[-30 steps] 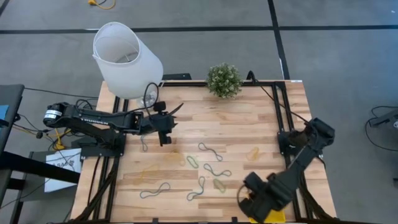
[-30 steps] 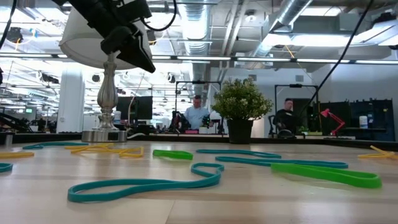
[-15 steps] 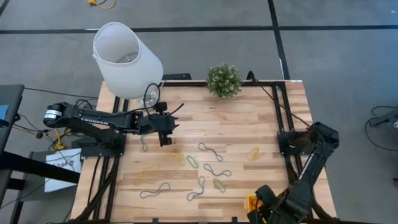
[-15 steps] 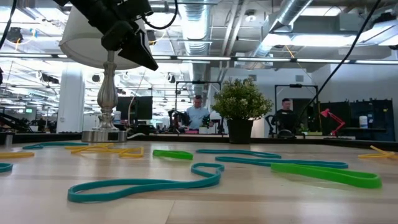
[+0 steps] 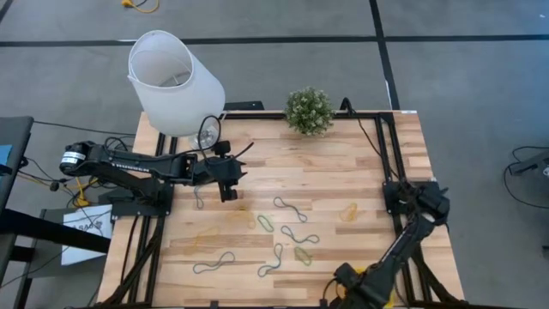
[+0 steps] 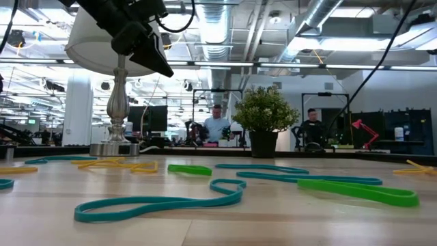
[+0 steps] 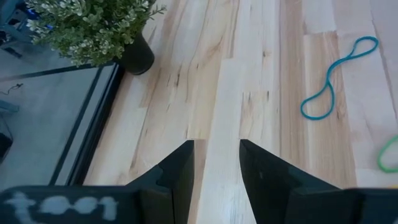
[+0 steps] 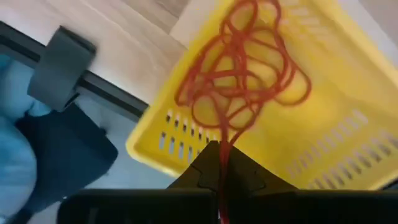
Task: Pick and place rubber bands into bin
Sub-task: Put the red rubber band into the yellow basket, then put the yellow rubber band into the yellow basket
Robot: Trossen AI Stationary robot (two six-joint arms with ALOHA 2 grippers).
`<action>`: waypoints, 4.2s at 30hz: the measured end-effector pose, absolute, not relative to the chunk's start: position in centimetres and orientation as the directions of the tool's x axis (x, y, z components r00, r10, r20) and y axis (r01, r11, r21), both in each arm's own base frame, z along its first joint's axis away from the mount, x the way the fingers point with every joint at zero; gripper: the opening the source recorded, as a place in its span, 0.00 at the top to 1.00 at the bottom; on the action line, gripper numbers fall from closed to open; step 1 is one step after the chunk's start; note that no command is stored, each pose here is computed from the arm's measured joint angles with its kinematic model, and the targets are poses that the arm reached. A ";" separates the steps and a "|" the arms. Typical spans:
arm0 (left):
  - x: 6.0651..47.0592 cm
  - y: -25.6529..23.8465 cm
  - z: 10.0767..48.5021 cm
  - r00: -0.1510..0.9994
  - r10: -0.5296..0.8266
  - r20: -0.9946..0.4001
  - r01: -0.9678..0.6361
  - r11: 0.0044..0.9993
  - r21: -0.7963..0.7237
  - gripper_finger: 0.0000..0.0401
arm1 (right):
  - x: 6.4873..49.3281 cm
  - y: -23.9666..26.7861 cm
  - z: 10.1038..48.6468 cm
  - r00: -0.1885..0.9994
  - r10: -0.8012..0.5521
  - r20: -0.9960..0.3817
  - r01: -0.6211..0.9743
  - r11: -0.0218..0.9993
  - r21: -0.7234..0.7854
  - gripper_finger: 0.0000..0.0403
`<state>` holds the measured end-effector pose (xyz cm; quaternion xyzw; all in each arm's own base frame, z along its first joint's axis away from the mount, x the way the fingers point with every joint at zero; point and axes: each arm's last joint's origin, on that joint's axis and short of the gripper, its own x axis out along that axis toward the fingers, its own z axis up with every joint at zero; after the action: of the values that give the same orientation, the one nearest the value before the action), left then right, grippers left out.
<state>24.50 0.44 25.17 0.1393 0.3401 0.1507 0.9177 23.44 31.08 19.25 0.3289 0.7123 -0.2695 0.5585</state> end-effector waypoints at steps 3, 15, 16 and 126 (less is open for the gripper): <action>24.5 0.4 25.2 0.725 0.367 -0.583 -0.179 0.918 0.355 0.70 | 24.2 30.5 18.6 -0.165 0.145 -0.976 0.743 0.669 -0.026 0.99; 24.5 0.4 25.2 0.724 0.367 -0.584 -0.172 0.916 0.362 0.70 | 24.7 29.7 18.4 -0.170 0.124 -0.978 0.736 0.676 -0.042 0.78; 24.5 0.4 25.2 0.724 0.367 -0.584 -0.172 0.916 0.363 0.70 | 24.6 29.7 18.4 -0.173 0.122 -0.977 0.736 0.675 -0.046 0.76; 25.5 -5.4 13.8 0.374 0.040 -0.926 -0.129 0.992 -0.009 0.70 | 22.5 11.1 20.3 0.401 -0.370 -0.838 0.717 0.697 0.035 0.67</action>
<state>25.52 -5.44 13.76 -0.0399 0.5570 0.0510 0.8280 22.48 11.11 20.28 0.1997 0.4335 -0.3344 0.8126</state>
